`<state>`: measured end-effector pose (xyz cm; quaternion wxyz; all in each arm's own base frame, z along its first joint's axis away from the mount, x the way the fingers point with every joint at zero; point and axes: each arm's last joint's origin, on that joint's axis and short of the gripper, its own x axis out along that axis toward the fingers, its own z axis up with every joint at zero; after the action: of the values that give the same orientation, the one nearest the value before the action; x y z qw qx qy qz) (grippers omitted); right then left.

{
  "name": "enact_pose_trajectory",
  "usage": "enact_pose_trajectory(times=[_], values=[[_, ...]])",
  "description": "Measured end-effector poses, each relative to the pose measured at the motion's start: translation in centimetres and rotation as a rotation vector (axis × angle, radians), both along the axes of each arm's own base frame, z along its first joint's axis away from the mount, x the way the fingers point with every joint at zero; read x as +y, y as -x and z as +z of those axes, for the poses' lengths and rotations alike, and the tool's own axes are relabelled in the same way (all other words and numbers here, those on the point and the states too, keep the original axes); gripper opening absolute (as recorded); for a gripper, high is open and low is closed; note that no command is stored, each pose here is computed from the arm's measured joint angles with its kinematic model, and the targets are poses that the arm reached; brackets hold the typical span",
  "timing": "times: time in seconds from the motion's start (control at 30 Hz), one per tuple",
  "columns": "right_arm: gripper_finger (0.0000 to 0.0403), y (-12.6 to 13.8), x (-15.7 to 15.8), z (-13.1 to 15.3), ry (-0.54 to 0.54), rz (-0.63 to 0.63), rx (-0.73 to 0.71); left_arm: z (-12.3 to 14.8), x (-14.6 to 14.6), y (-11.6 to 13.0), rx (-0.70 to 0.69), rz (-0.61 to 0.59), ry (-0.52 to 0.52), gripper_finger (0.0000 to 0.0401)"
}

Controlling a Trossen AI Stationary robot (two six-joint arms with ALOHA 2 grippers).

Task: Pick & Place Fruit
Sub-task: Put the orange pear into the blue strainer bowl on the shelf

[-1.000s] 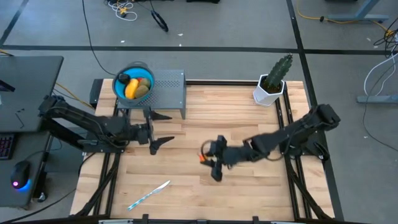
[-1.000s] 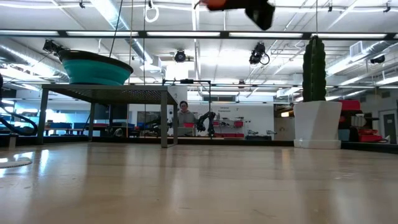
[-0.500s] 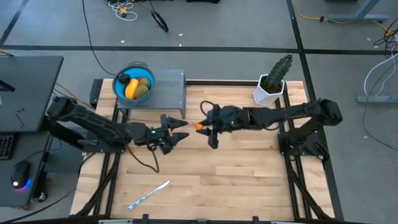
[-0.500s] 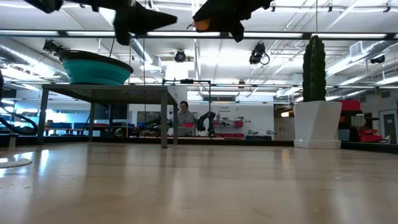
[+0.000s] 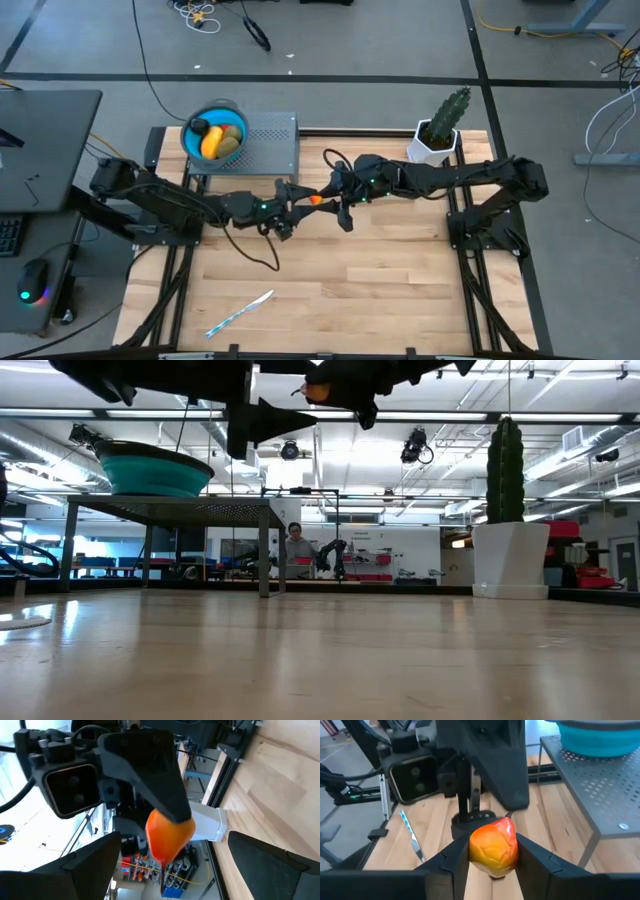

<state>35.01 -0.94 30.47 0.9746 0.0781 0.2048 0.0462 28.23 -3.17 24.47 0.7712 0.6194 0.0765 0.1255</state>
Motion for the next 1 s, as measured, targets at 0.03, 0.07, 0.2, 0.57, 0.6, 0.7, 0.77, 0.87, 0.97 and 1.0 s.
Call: enact_pose_trajectory(times=[0.03,0.07,0.2,0.57,0.6,0.7,0.77,0.87,0.97,1.0], values=[[0.0141,-0.06,0.00,-0.02,0.003,0.002,-0.003,0.00,-0.03,-0.13,0.002,0.002,-0.003,0.0377],[0.0141,-0.18,-0.01,-0.04,0.004,0.002,-0.011,0.00,-0.04,-0.26,0.004,0.004,-0.007,0.0377],[0.0141,-0.61,-0.02,-0.67,0.003,0.002,0.003,0.22,-0.09,-0.53,-0.006,0.002,0.007,0.0377],[0.0142,-0.88,0.06,-0.60,-0.003,0.002,-0.023,0.29,-0.07,-0.56,-0.010,0.009,0.014,0.0343],[0.0142,-0.88,0.07,-0.60,-0.004,0.002,-0.023,0.29,-0.07,-0.56,-0.008,0.010,0.008,0.0336],[0.0142,-0.88,0.07,-0.60,-0.003,0.003,-0.023,0.29,-0.07,-0.56,-0.002,0.010,-0.010,0.0315],[0.0142,-0.88,0.07,-0.60,-0.004,0.004,-0.023,0.29,-0.08,-0.56,0.000,0.009,-0.017,0.0303],[0.0142,-0.87,0.07,-0.63,-0.004,0.004,-0.020,0.29,-0.08,-0.56,0.002,0.008,-0.022,0.0287],[0.0142,-0.87,0.07,-0.63,-0.004,0.004,-0.020,0.29,-0.09,-0.56,0.004,0.004,-0.027,0.0273],[0.0142,-0.86,0.07,-0.63,-0.004,0.004,-0.020,0.29,-0.09,-0.56,0.003,0.004,-0.027,0.0269]])
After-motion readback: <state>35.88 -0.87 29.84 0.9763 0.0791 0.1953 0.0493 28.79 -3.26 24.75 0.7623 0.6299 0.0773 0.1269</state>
